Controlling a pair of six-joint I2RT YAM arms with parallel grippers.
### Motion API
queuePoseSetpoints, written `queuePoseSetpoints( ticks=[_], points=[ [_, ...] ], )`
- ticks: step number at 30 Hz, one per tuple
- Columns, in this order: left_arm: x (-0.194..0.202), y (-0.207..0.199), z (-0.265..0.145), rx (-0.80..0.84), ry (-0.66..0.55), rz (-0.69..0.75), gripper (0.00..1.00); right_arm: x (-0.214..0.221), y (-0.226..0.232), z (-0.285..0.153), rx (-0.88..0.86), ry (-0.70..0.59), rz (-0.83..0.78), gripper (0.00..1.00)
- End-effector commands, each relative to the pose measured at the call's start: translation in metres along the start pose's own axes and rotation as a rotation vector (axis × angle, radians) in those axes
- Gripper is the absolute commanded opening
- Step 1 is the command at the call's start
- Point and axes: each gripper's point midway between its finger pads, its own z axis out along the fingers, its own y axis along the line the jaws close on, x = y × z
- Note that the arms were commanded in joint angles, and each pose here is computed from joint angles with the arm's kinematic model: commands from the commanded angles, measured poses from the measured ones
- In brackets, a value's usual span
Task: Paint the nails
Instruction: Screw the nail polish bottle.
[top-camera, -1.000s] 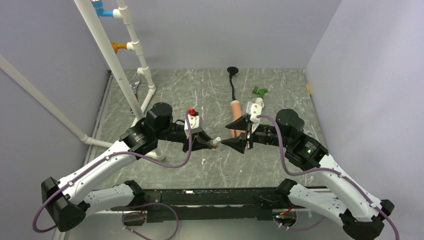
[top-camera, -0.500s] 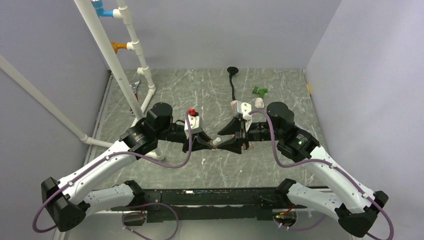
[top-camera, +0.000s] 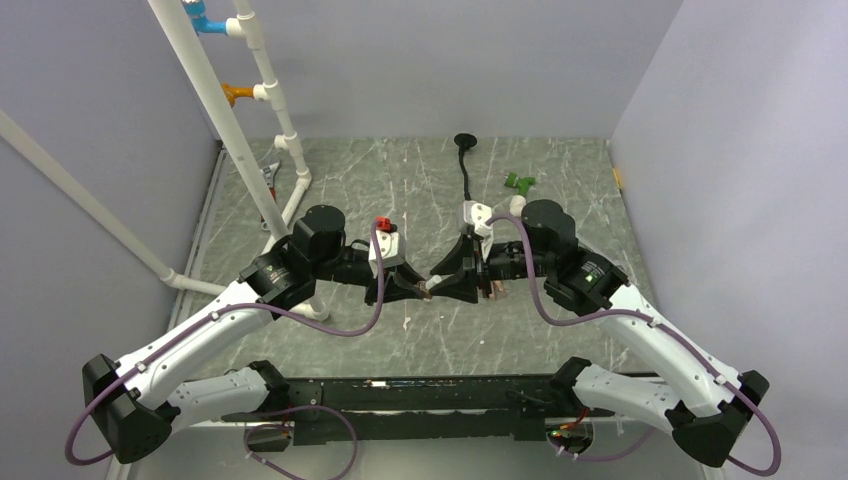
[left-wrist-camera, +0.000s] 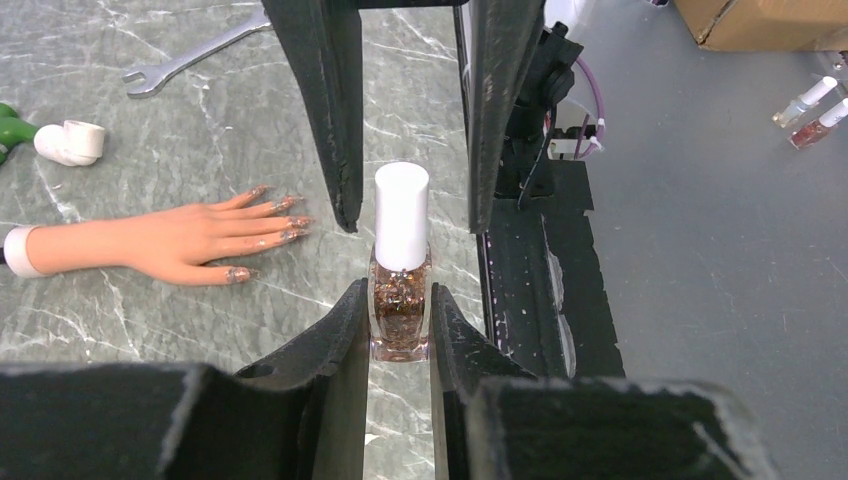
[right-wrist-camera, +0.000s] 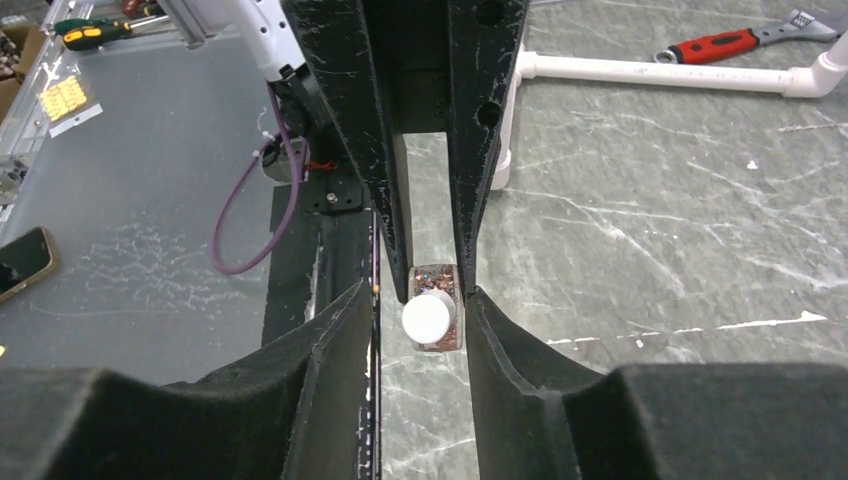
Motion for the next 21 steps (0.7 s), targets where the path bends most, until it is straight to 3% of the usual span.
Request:
queuePoseSetpoints(
  ticks=[1, 11, 18, 21],
  points=[
    [-0.031, -0.004, -0.005, 0.016, -0.073, 0.076, 0.0, -0.016, -0.005, -0.002, 0.025, -0.025, -0.038, 0.39],
    [-0.032, -0.004, -0.005, 0.012, -0.081, 0.074, 0.0, -0.013, -0.007, 0.0, 0.03, -0.015, -0.031, 0.25],
    [-0.033, 0.001, -0.006, -0.024, -0.087, 0.069, 0.0, -0.01, -0.007, -0.001, 0.033, -0.009, -0.022, 0.01],
    [-0.033, 0.007, -0.006, -0.061, -0.087, 0.06, 0.0, -0.011, -0.006, -0.001, 0.035, -0.013, -0.021, 0.0]
  ],
)
